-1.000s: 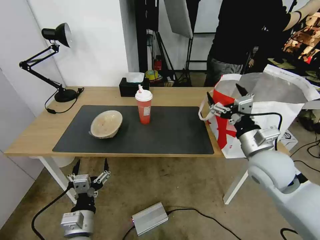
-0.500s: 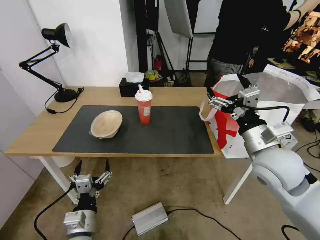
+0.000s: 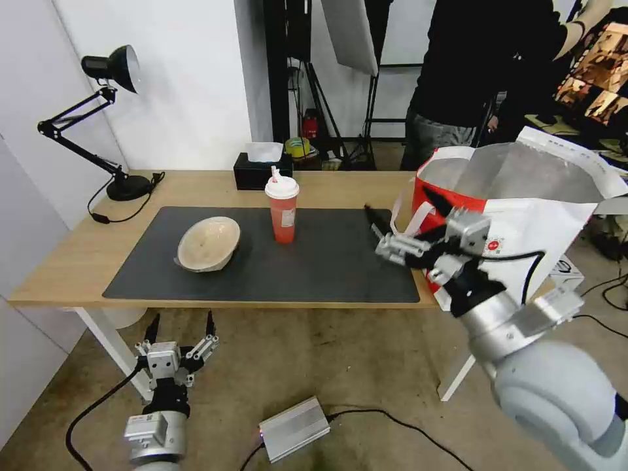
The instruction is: Pick up the trash from the table and place it into the takeout bag.
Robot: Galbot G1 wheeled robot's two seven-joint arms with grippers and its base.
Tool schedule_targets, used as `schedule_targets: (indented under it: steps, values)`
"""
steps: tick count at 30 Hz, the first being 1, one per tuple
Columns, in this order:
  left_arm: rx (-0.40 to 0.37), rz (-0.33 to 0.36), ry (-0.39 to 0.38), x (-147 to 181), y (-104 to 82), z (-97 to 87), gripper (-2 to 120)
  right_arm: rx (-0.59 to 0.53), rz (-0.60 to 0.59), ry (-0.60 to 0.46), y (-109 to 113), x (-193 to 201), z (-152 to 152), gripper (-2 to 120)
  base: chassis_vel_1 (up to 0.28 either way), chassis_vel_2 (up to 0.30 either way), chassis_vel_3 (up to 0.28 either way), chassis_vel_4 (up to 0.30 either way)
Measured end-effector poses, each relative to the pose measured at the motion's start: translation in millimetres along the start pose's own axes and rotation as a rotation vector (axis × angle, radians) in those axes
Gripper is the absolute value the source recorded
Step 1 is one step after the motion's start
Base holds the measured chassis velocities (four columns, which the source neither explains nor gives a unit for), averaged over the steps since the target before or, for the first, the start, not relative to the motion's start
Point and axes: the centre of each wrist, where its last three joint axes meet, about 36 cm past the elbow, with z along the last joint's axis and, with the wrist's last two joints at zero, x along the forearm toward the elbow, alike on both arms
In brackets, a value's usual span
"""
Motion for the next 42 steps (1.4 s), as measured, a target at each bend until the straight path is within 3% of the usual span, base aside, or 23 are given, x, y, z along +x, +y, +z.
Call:
schedule_targets:
  steps: [6,17,30,32,42]
  values:
    - [0.000,0.000,-0.002,0.7,0.3,-1.3,100,-0.034,-0.034,0.048,8.1,9.9,10.4,100,0.000,0.000,0.000,0.000]
    - [0.002,-0.004,-0.004,0.6,1.4,-1.6,100,0.010,-0.034,0.134,6.9,22.9,43.2,100,0.000,0.000,0.000,0.000]
    - [0.003,-0.006,0.002,0.5,1.9,1.0,100,0.085,0.203,0.133,14.5,45.6,82.6,100,0.000,0.000,0.000,0.000]
    - [0.003,-0.006,0.004,0.6,1.9,2.1,100,0.067,0.298,0.131,26.5,55.7,91.6,100,0.000,0.000,0.000,0.000]
    - [0.004,-0.005,0.006,0.8,1.3,3.2,100,0.011,0.421,0.117,48.8,68.0,101.3,100,0.000,0.000,0.000,0.000]
